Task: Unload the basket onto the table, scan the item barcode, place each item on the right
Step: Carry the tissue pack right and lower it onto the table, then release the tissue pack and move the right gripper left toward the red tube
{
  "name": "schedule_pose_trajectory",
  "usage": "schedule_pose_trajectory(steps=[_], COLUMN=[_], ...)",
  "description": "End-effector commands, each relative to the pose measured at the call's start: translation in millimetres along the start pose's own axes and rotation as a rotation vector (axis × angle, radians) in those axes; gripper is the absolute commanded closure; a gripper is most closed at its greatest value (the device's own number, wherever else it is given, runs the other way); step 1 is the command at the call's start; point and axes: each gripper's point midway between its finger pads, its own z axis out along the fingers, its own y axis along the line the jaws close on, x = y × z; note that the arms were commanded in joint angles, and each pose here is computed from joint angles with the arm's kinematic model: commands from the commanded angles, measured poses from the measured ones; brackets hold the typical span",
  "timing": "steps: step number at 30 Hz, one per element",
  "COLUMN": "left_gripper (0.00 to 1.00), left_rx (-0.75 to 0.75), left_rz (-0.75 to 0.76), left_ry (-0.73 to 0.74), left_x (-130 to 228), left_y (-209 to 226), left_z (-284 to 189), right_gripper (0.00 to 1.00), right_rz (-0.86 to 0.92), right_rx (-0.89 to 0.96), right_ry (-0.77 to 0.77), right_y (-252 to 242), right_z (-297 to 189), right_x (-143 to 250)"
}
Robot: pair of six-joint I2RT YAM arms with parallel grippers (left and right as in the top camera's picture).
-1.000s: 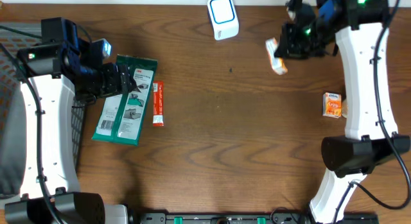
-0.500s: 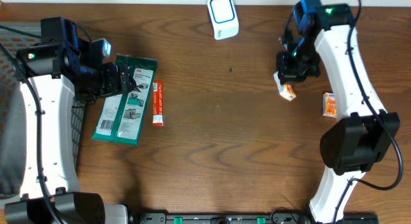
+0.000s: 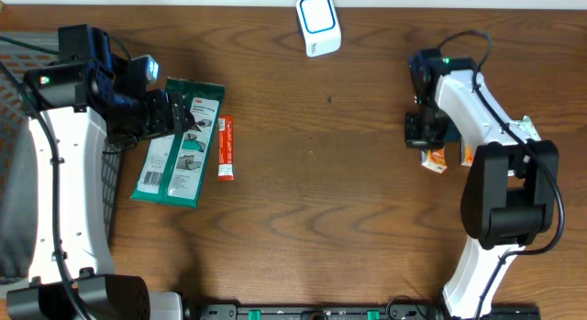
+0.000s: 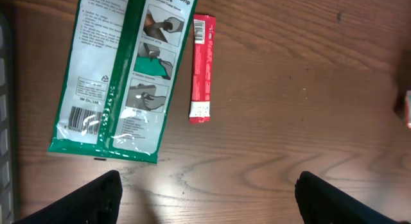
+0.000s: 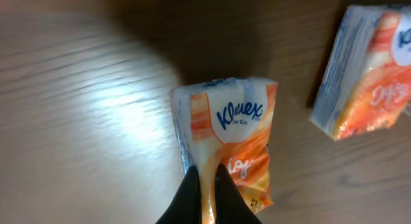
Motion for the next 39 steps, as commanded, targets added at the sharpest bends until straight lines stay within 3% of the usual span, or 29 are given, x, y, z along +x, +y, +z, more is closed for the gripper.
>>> schedule_pose_trajectory(steps=[1, 8, 11, 13, 14, 15, 17, 22, 28, 39], left_gripper=[0.13, 0.13, 0.13, 0.13, 0.13, 0.13, 0.13, 0.13, 0.13, 0.13], left_rx=[0.005, 0.005, 0.005, 0.005, 0.005, 0.005, 0.005, 0.005, 0.005, 0.005], left_rz=[-0.002, -0.002, -0.002, -0.002, -0.002, -0.002, -0.002, -0.002, -0.002, -0.002], left_ry=[-0.009, -0.009, -0.009, -0.009, -0.009, -0.009, -0.009, -0.009, -0.009, -0.009], left_x=[1.3, 1.3, 1.3, 1.3, 1.3, 1.3, 1.3, 1.3, 1.3, 1.3], left_y=[-2.1, -2.0, -2.1, -2.1, -2.1, -2.1, -2.1, -2.1, -2.1, -2.1], left_z=[-4.0, -4.0, -4.0, -4.0, -4.0, -4.0, -4.0, -4.0, -4.0, -4.0], right_gripper=[0.99, 0.97, 0.67, 0.37, 0.30, 0.16, 0.01, 0.01, 0.17, 0.10], right_rz=[0.046, 0.080, 0.091, 0.095, 0.096, 0.096, 0.095, 0.096, 0.054, -0.083], right_rx=[0.082, 0.128, 0.126, 0.122, 0.122, 0.122, 0.121, 0.103, 0.019, -0.354], right_ry=[0.006, 0.016, 0.020, 0.022, 0.022, 0.022, 0.022, 0.026, 0.053, -0.007], right_y=[-20.7, -41.8, -45.7, -46.5, -46.4, -46.4, -46.2, -43.1, -29.8, 68.4], right_z=[16.0, 22.1, 23.2, 23.6, 23.6, 23.6, 23.6, 23.9, 10.2, -22.4], right_x=[3.5, 4.6, 4.8, 4.8, 4.8, 4.8, 4.8, 5.2, 6.6, -4.4])
